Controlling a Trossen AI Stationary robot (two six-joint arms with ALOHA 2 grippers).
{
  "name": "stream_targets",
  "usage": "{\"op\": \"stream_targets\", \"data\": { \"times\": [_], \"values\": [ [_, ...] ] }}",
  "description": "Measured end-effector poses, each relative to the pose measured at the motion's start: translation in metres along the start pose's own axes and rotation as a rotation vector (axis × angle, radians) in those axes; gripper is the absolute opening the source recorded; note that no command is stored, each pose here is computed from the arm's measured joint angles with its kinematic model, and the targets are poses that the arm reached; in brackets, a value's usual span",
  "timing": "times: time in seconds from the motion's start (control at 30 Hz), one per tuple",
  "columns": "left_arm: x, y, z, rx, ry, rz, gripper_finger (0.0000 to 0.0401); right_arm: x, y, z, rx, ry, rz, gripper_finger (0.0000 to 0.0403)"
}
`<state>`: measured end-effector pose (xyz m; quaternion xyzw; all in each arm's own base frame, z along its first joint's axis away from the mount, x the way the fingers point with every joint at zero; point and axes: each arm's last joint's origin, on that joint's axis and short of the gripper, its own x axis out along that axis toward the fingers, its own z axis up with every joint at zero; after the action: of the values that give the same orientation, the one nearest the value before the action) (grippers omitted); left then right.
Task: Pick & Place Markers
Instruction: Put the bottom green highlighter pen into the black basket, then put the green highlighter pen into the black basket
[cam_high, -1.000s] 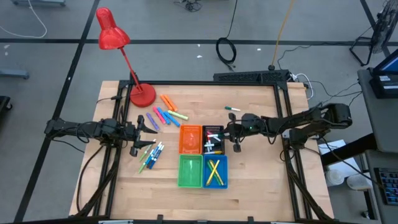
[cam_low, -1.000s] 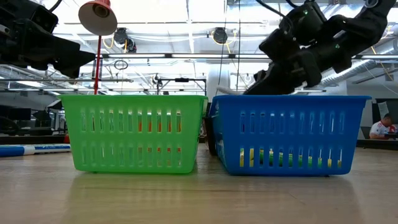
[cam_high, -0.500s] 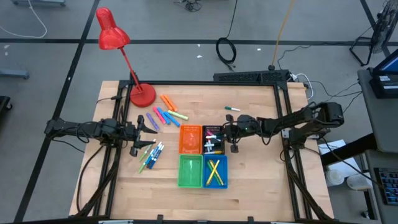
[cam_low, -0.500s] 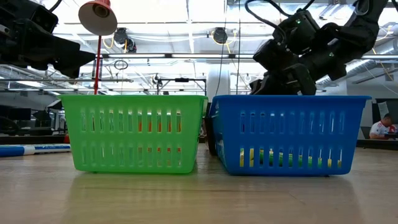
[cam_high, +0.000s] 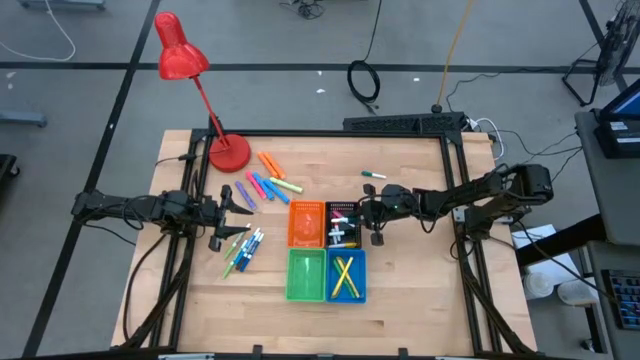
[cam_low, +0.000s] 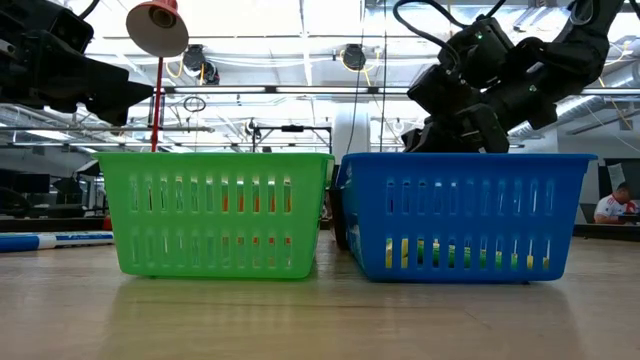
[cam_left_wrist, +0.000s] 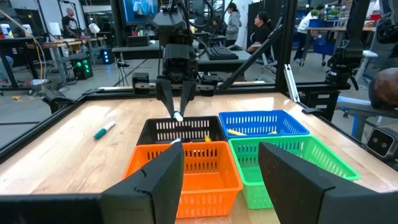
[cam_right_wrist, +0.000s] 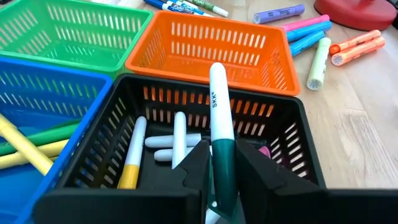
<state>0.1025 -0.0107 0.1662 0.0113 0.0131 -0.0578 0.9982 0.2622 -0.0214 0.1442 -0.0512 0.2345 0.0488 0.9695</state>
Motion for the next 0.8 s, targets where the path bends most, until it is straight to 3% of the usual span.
{"op": "stream_targets", "data": {
  "times": [0.8],
  "values": [
    [0.0, 0.0, 0.0, 0.0, 0.0, 0.001, 0.0212, 0.0, -0.0001, 0.0, 0.0, 0.0, -0.001, 0.008]
  ]
}}
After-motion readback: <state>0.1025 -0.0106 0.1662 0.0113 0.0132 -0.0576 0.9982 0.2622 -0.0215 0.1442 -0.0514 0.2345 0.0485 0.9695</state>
